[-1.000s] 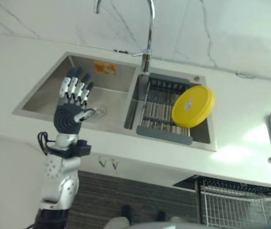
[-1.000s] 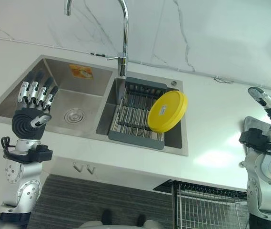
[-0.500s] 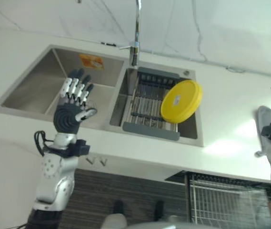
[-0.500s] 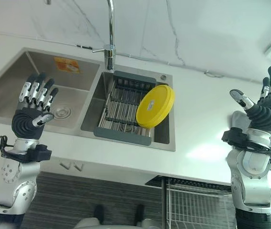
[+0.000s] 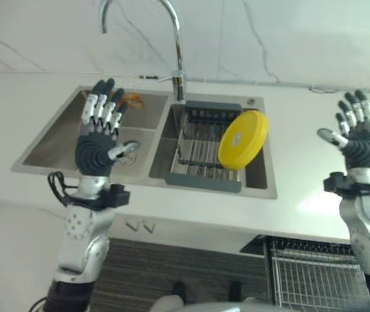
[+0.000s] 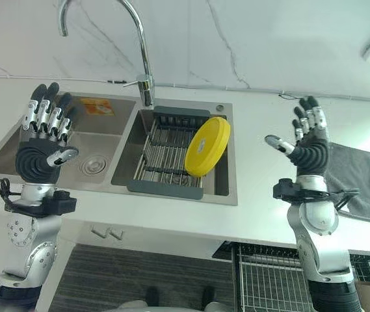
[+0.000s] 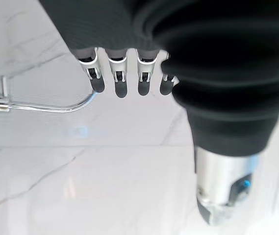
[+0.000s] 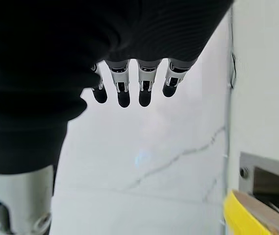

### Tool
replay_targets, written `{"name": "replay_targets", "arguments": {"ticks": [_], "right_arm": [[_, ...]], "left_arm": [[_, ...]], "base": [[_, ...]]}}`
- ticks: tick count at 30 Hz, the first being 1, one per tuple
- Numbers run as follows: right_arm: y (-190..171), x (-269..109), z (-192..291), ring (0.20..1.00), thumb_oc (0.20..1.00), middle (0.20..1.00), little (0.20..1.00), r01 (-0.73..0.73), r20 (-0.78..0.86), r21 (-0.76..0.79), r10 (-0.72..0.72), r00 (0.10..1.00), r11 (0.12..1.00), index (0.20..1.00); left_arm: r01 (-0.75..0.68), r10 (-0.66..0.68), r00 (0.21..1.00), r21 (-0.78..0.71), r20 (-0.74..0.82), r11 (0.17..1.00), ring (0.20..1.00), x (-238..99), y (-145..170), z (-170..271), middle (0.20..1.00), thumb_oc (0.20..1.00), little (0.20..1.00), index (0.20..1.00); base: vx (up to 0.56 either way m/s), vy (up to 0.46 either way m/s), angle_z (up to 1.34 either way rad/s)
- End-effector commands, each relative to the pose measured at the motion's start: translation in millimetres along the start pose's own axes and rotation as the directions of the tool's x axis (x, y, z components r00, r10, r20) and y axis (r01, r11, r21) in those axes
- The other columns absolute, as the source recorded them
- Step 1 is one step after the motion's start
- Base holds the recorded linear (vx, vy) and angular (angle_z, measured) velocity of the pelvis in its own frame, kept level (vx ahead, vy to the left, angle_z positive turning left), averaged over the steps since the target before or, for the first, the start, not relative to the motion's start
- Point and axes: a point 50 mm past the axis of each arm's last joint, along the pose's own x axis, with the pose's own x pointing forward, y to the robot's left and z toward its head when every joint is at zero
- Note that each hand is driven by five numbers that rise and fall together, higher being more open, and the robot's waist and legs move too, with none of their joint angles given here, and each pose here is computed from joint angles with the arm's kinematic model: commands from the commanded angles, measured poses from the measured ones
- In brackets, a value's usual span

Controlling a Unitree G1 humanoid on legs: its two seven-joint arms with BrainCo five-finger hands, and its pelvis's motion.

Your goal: Place the dishes in the dishwasher.

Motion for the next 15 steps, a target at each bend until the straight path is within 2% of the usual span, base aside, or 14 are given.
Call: {"name": "replay_targets", "arguments": {"ticks": [1, 4, 7, 15], "right_arm": [[3, 15, 10, 1.000, 1.000, 1.000, 1.000, -0.057, 0.058, 0.101, 0.051, 0.997, 0.993, 1.000], [2, 19, 8, 1.000, 1.000, 1.000, 1.000, -0.013, 0.062, 0.152, 0.004, 0.998, 0.988, 1.000], [5, 19, 0, 1.000, 1.000, 1.000, 1.000, -0.018, 0.014, 0.259, 0.015, 1.000, 0.966, 1.000], [-4, 27, -12, 1.000, 1.000, 1.000, 1.000, 0.078, -0.026, 0.156, -0.074, 0.997, 0.985, 1.000]], "left_arm": [[0.045, -0.050, 0.998, 0.101, 0.047, 0.994, 1.000, 11, 3, 7, 1.000, 1.000, 1.000, 1.000], [0.045, -0.050, 0.998, 0.110, 0.039, 0.993, 1.000, 11, 2, 5, 1.000, 1.000, 1.000, 1.000], [0.048, -0.051, 0.998, 0.115, 0.031, 0.992, 1.000, 10, 2, 3, 1.000, 1.000, 1.000, 1.000], [0.025, -0.026, 1.000, 0.112, 0.004, 0.993, 1.000, 8, 9, 1, 1.000, 1.000, 1.000, 1.000]], "base": [[-0.03, -0.044, 0.08], [-0.02, -0.024, 0.15], [0.00, -0.004, 0.03], [0.00, 0.000, 0.00]]}}
